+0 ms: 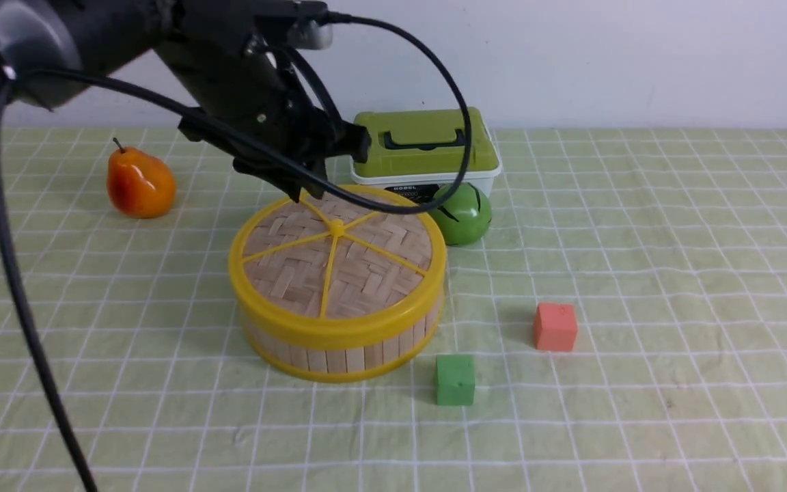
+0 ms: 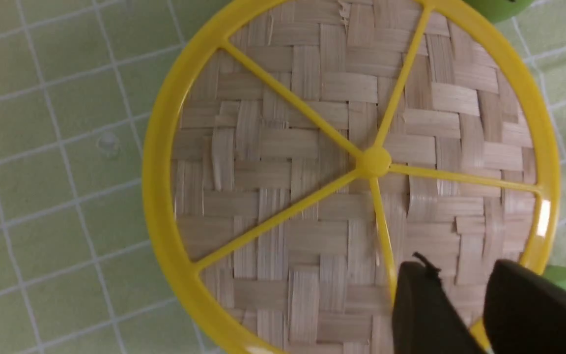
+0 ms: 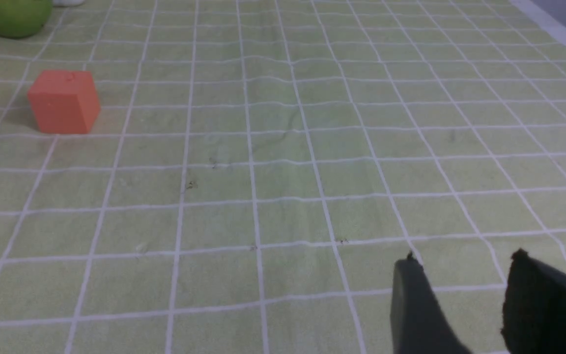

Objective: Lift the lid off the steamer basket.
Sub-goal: Use the left arm to lift the lid of the steamer, then use the left arm to place the steamer lid on the table

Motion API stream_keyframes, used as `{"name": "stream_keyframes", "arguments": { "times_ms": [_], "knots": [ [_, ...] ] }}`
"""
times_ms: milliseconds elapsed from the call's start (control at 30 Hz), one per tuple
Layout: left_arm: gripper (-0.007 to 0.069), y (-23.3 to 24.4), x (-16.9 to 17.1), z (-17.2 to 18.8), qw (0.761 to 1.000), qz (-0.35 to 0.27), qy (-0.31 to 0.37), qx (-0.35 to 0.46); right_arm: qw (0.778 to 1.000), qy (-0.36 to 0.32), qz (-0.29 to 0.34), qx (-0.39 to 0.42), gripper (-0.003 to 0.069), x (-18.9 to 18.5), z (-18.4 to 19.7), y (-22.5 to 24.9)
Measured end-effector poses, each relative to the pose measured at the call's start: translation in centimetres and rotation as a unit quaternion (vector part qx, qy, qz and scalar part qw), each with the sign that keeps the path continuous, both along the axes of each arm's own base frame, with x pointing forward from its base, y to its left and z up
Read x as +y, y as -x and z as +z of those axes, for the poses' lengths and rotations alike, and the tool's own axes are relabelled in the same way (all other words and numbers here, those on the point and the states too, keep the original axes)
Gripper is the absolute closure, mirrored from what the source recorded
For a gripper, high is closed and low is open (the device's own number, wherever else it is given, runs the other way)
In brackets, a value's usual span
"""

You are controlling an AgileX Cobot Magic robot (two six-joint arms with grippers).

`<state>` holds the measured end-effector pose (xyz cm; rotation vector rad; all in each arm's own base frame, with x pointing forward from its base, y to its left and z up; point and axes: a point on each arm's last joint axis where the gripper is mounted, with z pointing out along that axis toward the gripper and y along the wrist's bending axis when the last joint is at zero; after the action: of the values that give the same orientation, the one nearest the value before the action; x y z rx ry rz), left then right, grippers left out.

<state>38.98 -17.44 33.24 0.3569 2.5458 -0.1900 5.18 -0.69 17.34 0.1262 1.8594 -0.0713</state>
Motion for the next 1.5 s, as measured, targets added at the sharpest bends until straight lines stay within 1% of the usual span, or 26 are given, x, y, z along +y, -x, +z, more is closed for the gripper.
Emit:
{"name": "stream_keyframes", "arguments": {
  "times_ms": [100, 167, 333, 367, 500, 600, 667, 733, 833, 867, 1100, 1233, 1267, 1300, 1333, 1367, 1400, 1467, 1500],
  "knots": [
    [0.0274, -1.2, -1.3, -0.9, 0.999, -0.014, -0.032, -0.016, 1.0, 0.0, 0.0, 0.0, 0.0418, 0.0, 0.0, 0.0],
    [0.0244, -2.0, -2.1, -1.7, 0.998, -0.022, -0.054, -0.022, 1.0, 0.0, 0.0, 0.0, 0.0418, 0.0, 0.0, 0.0],
    [0.0235, -3.2, -3.0, -4.0, 0.996, -0.028, -0.079, -0.013, 1.0, 0.0, 0.0, 0.0, 0.0418, 0.0, 0.0, 0.0],
    [0.0237, -3.6, -3.1, -5.1, 0.996, -0.029, -0.087, -0.005, 1.0, 0.0, 0.0, 0.0, 0.0418, 0.0, 0.0, 0.0],
    [0.0251, -4.1, -3.1, -6.4, 0.994, -0.03, -0.105, 0.001, 1.0, 0.0, 0.0, 0.0, 0.0418, 0.0, 0.0, 0.0],
    [0.0283, -4.2, -3.2, -6.7, 0.994, -0.03, -0.105, 0.003, 1.0, 0.0, 0.0, 0.0, 0.0418, 0.0, 0.0, 0.0],
    [0.0326, -4.2, -3.2, -6.7, 0.994, -0.03, -0.103, 0.004, 1.0, 0.0, 0.0, 0.0, 0.0418, 0.0, 0.0, 0.0],
    [0.0382, -4.2, -3.3, -6.7, 0.994, -0.03, -0.101, 0.004, 1.0, 0.0, 0.0, 0.0, 0.0418, 0.0, 0.0, 0.0],
    [0.0501, -4.1, -3.4, -6.8, 0.995, -0.03, -0.093, 0.009, 1.0, 0.0, 0.0, 0.0, 0.0418, 0.0, 0.0, 0.0],
    [0.0519, -4.1, -3.5, -6.8, 0.995, -0.03, -0.09, 0.011, 1.0, 0.0, 0.0, 0.0, 0.0418, 0.0, 0.0, 0.0],
    [0.0522, -4.0, -3.7, -6.8, 0.997, -0.028, -0.074, 0.017, 1.0, 0.0, 0.0, 0.0, 0.0419, 0.0, 0.0, 0.0],
    [0.0522, -3.8, -3.5, -6.0, 0.997, -0.025, -0.067, 0.013, 1.0, 0.0, 0.0, 0.0, 0.0419, 0.0, 0.0, 0.0],
    [0.0522, -3.5, -3.3, -5.0, 0.998, -0.016, -0.063, 0.004, 1.0, 0.0, 0.0, 0.0, 0.0419, 0.0, 0.0, 0.0],
    [0.0522, -3.4, -3.3, -4.8, 0.998, -0.015, -0.063, 0.002, 1.0, 0.0, 0.0, 0.0, 0.0419, 0.0, 0.0, 0.0],
    [0.0522, -3.0, -2.8, -3.2, 0.998, -0.006, -0.065, -0.016, 1.0, 0.0, 0.0, 0.0, 0.0419, 0.0, 0.0, 0.0],
    [0.0522, -2.8, -2.7, -2.7, 0.998, -0.002, -0.066, -0.022, 1.0, 0.0, 0.0, 0.0, 0.0419, 0.0, 0.0, 0.0],
    [0.0522, -2.0, -1.8, -0.2, 0.996, 0.011, -0.071, -0.05, 1.0, 0.0, 0.0, 0.0, 0.0419, 0.0, 0.0, 0.0],
    [0.0522, -0.5, -0.2, 3.5, 0.992, 0.031, -0.078, -0.09, 1.0, 0.0, 0.0, 0.0, 0.0419, 0.0, 0.0, 0.0],
    [0.0522, 0.1, 0.7, 4.6, 0.991, 0.039, -0.079, -0.101, 1.0, 0.0, 0.0, 0.0, 0.0419, 0.0, 0.0, 0.0]
  ]
}}
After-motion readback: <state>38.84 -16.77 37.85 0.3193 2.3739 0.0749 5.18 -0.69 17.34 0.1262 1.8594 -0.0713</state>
